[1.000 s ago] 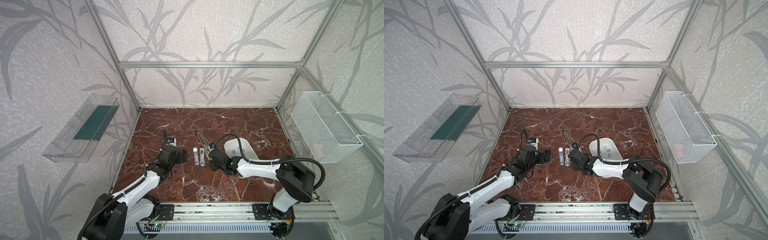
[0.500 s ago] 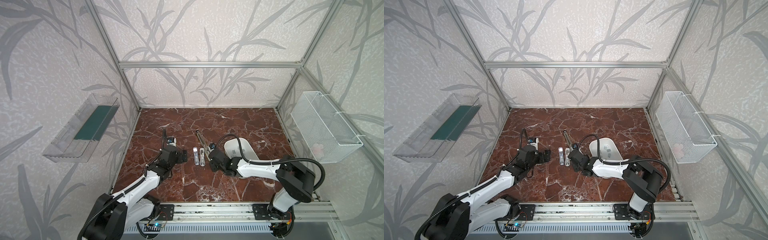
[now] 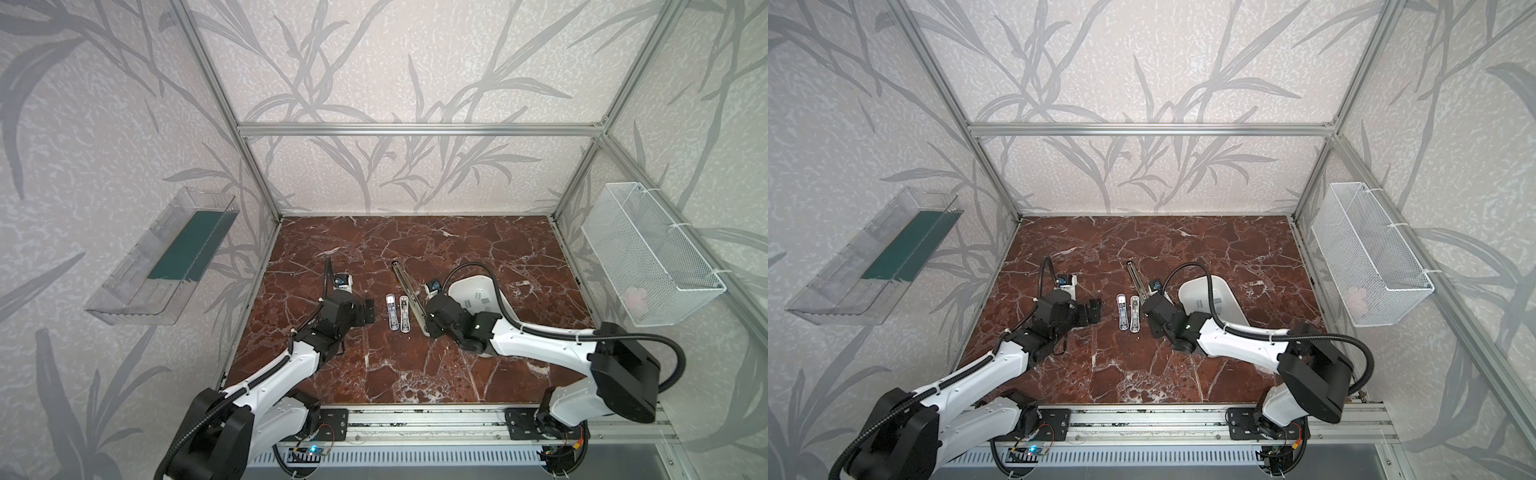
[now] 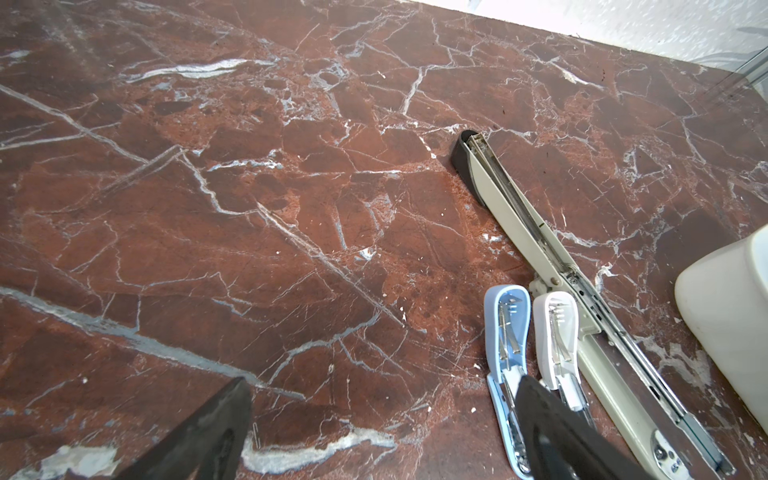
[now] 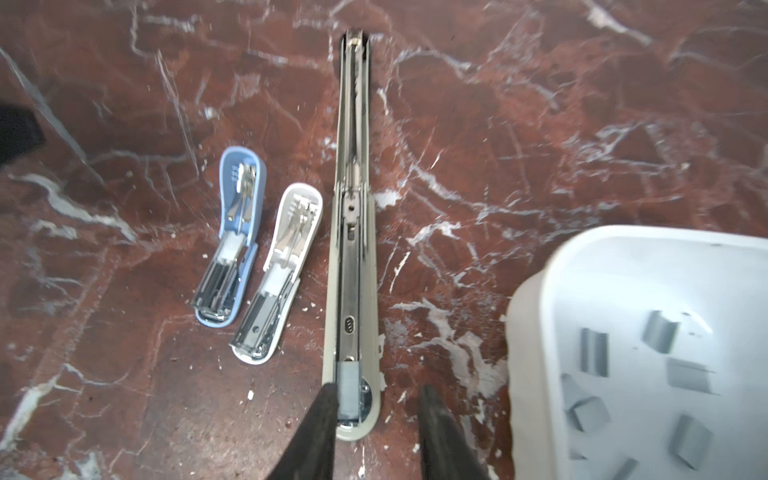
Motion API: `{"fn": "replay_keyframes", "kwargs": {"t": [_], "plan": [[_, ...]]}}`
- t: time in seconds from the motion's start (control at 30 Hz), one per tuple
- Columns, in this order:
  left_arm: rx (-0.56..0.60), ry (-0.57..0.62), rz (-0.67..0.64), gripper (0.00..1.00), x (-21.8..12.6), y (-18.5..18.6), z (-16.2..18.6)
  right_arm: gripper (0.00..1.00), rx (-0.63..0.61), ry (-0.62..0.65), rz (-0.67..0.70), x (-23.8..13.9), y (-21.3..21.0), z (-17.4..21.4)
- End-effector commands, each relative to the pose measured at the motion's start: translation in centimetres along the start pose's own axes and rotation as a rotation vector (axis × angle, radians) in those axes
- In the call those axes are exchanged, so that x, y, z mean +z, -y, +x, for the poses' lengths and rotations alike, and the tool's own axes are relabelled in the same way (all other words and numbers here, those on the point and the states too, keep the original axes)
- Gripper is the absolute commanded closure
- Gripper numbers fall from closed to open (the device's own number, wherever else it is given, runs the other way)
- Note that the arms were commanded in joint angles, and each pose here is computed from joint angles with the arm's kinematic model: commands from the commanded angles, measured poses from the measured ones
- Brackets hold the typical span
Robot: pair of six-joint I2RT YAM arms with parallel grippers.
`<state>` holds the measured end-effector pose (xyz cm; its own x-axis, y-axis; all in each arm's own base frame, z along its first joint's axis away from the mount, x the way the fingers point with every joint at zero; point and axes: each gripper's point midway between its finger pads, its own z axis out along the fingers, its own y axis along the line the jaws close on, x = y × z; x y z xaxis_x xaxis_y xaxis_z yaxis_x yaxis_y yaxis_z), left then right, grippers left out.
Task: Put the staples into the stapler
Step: 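Raise the right gripper and move it over the white tray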
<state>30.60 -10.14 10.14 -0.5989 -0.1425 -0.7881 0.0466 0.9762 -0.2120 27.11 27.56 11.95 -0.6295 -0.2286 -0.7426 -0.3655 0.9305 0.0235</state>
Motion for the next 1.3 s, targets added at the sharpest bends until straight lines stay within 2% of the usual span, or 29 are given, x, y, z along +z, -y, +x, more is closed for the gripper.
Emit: {"fn": "replay_keyframes", "kwargs": {"t": [0.0, 0.07, 0.2, 0.33, 0.43, 0.63, 0.77, 1.27], "plan": [[0.008, 0.020, -0.027, 0.01, 0.0, -0.4, -0.6, 0.60, 0.032, 0.110, 0.110, -3.7, 3.2, -2.9], [0.009, 0.014, -0.048, 0.01, 0.3, -0.6, -0.8, 0.57, 0.055, 0.123, 0.164, -5.2, 5.8, -3.3], [0.017, -0.013, -0.027, 0.01, 0.8, -0.1, -0.6, 0.58, 0.149, 0.074, 0.278, -6.3, 12.0, -2.6], [0.044, -0.026, 0.024, 0.01, 1.3, 0.9, -0.4, 0.61, 0.314, -0.011, 0.342, -5.9, 17.2, -0.4], [0.048, -0.051, 0.015, 0.01, 1.8, 1.0, -0.2, 0.62, 0.397, -0.068, 0.349, -4.6, 19.1, 1.2], [0.070, -0.096, 0.033, 0.02, 2.6, 1.6, 0.2, 0.71, 0.420, -0.207, 0.372, -1.1, 19.6, 3.1], [0.071, -0.075, 0.049, 0.02, 2.2, 1.7, 0.0, 0.72, 0.422, -0.269, 0.386, 0.3, 19.6, 4.1], [0.070, -0.055, 0.064, 0.02, 1.8, 1.8, -0.1, 0.70, 0.479, -0.358, 0.357, 3.5, 19.4, 5.8]]}}
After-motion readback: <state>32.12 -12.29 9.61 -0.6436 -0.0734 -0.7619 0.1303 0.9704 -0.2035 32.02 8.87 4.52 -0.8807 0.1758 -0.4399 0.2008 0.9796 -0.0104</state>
